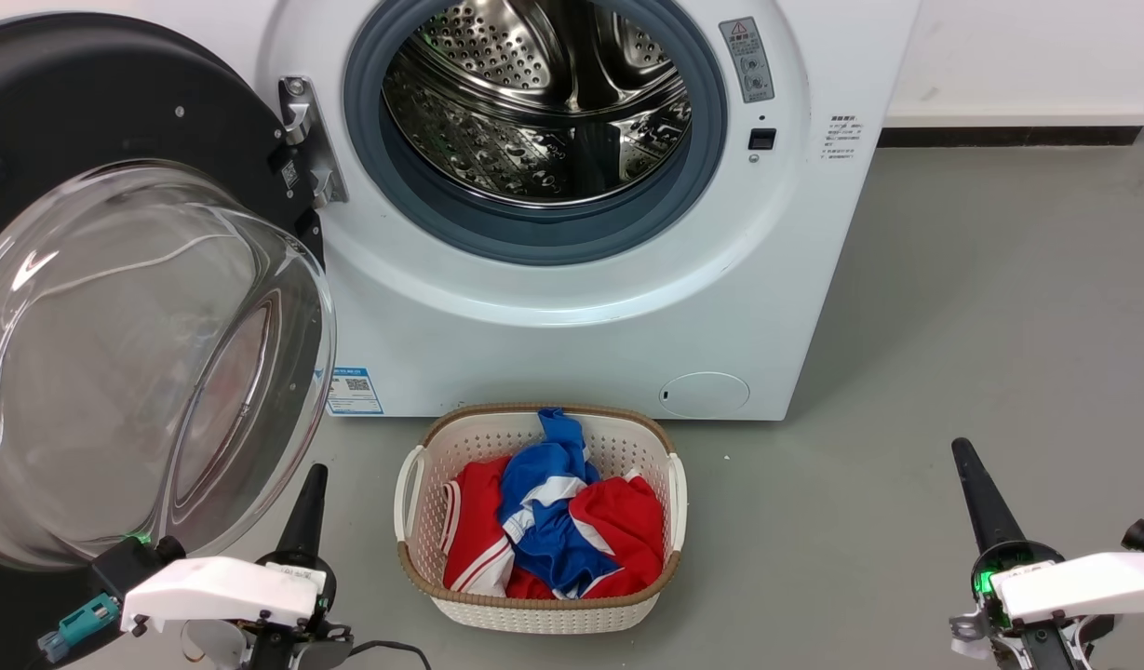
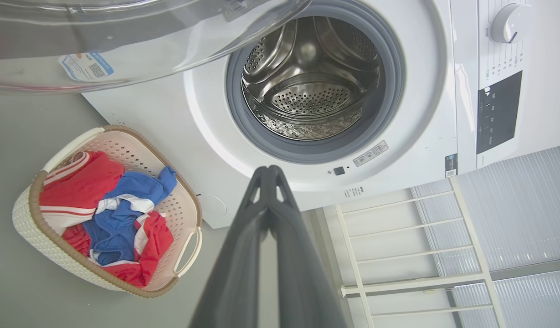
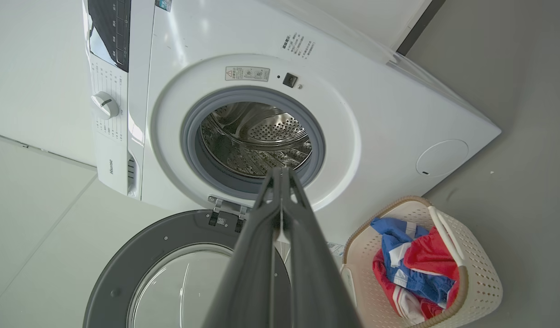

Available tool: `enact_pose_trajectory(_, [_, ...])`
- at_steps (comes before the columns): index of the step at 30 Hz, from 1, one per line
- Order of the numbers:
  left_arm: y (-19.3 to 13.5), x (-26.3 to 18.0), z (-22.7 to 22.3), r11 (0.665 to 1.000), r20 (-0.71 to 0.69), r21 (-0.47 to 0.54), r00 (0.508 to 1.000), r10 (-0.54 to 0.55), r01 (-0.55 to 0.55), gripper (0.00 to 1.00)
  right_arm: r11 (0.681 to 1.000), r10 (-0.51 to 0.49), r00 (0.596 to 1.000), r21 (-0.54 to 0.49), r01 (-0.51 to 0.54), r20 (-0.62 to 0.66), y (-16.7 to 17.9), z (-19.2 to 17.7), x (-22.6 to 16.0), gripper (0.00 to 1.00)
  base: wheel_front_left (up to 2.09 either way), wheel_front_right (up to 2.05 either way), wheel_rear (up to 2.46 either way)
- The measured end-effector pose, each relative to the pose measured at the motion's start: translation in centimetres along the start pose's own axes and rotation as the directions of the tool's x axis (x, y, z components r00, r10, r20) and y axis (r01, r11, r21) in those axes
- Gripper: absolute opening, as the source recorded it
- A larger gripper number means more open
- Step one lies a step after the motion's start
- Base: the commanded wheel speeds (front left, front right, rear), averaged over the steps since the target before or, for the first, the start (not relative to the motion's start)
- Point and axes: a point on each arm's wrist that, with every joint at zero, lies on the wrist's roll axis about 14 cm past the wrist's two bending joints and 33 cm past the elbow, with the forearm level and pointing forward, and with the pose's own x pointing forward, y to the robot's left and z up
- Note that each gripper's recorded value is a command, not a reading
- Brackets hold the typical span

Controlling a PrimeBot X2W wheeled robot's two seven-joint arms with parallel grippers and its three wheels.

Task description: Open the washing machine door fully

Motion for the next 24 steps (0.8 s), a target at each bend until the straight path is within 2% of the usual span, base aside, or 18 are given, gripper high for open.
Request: enact_pose_trajectory(24, [-0.27,0.25,0.68,0.975,0.027,-0.220,0.999,-0.030,0.036,0.00,0.976,0.001,1.000,0.216,-0.003,0.010,-0.13,0.20,0.74,0.00,0.00,0.00,0.00])
